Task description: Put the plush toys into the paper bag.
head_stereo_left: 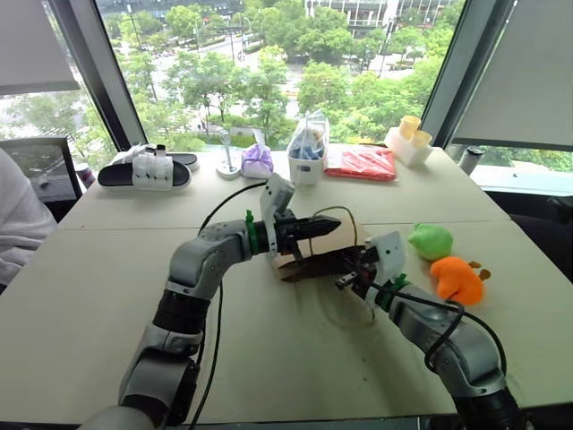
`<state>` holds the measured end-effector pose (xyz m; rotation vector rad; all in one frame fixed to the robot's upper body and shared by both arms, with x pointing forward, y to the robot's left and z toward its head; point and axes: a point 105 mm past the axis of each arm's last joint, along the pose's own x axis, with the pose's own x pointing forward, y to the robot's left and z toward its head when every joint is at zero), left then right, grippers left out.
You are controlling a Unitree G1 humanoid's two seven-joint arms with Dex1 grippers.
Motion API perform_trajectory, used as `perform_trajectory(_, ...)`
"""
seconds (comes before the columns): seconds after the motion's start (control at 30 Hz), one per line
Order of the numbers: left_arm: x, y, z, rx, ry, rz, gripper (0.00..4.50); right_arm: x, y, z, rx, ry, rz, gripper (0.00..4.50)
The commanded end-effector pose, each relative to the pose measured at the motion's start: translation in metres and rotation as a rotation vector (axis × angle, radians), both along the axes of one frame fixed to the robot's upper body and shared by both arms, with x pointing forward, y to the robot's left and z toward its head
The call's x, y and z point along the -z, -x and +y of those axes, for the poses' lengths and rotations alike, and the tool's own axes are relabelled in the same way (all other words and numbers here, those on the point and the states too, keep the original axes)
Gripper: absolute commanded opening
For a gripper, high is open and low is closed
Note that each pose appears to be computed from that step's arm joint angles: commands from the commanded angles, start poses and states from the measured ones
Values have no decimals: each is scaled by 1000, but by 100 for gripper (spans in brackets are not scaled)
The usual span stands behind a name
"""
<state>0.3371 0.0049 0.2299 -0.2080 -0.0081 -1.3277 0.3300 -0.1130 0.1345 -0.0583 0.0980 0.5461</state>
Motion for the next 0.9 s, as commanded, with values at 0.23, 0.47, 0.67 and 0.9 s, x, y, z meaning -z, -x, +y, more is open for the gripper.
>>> perform_trajectory(0.23,-41,17,0,71,143,5,3,-9,-19,17,-56,140,-82,0)
perform_trajectory(0.47,-49,12,5,52,125,-60,3,17,-18,40,-123,182,-20,0)
perform_trajectory(0.67,-45,20,9,130,7,-178,3,33,-14,49,-126,134,21,0)
perform_trajectory(0.9,-43,47,0,265,-110,-391,3,46,-14,61,-125,195,42,0)
